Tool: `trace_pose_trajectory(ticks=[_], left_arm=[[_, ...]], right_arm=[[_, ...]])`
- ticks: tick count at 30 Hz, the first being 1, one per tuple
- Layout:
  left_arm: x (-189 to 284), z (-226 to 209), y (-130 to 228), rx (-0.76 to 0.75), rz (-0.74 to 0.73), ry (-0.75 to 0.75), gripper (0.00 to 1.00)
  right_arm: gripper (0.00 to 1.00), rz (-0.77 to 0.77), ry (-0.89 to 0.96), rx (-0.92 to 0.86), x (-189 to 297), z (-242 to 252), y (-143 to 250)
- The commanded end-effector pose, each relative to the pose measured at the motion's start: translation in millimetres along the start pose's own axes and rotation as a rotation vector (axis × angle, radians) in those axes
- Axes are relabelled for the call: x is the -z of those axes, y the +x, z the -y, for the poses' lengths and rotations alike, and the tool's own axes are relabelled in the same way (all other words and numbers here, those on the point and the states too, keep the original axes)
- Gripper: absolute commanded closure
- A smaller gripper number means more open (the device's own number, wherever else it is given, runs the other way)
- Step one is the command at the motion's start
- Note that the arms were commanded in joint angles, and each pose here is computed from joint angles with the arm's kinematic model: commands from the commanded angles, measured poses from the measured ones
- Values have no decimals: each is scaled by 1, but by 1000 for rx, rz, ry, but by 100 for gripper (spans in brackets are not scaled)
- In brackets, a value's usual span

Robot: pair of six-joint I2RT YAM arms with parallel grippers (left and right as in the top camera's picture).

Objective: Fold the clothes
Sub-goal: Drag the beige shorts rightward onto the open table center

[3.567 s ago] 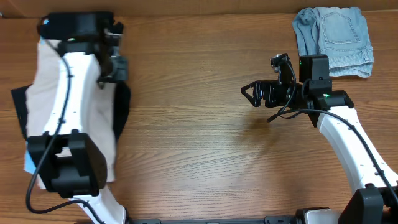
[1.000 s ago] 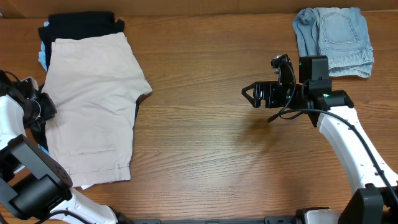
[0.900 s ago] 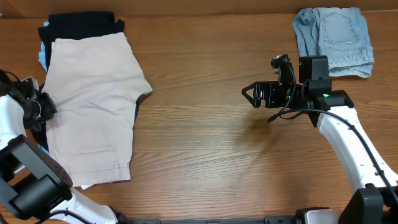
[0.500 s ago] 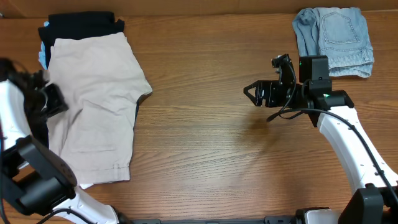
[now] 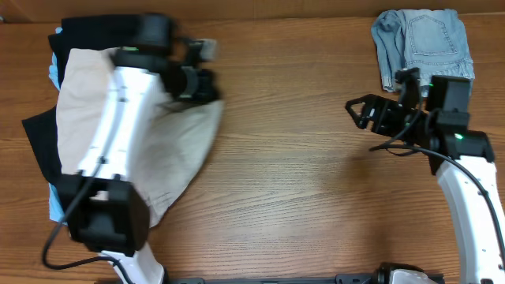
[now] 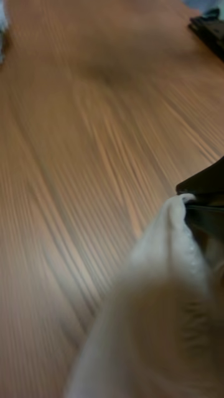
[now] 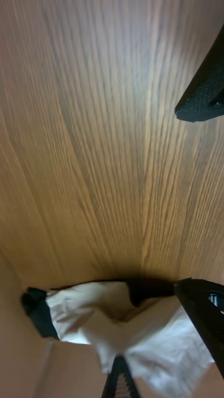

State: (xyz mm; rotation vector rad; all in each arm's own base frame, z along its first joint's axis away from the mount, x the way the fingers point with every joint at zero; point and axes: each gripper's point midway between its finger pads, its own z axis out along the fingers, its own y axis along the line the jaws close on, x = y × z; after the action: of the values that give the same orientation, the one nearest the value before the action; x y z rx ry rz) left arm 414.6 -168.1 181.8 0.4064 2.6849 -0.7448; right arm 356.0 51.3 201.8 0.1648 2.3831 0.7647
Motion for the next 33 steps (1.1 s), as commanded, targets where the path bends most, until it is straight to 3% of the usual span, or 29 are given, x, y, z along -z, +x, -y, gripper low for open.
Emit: trace_pose_trajectory(ticks=[1,6,13,33], left_arm=[[-32,62,-10,-78,18,44,96],[-108,152,-7,-269,40,153,96],[-170,203,16,-390,29,231,87],[-127,292,-7,-488,143,411,95]], right_arm=[[16,61,14,-6,22,1,-14],[16,75,57,-56,37,19,-14],[15,85,84,-71,44,32,-14],[13,165,150,-139,67,67,-28]])
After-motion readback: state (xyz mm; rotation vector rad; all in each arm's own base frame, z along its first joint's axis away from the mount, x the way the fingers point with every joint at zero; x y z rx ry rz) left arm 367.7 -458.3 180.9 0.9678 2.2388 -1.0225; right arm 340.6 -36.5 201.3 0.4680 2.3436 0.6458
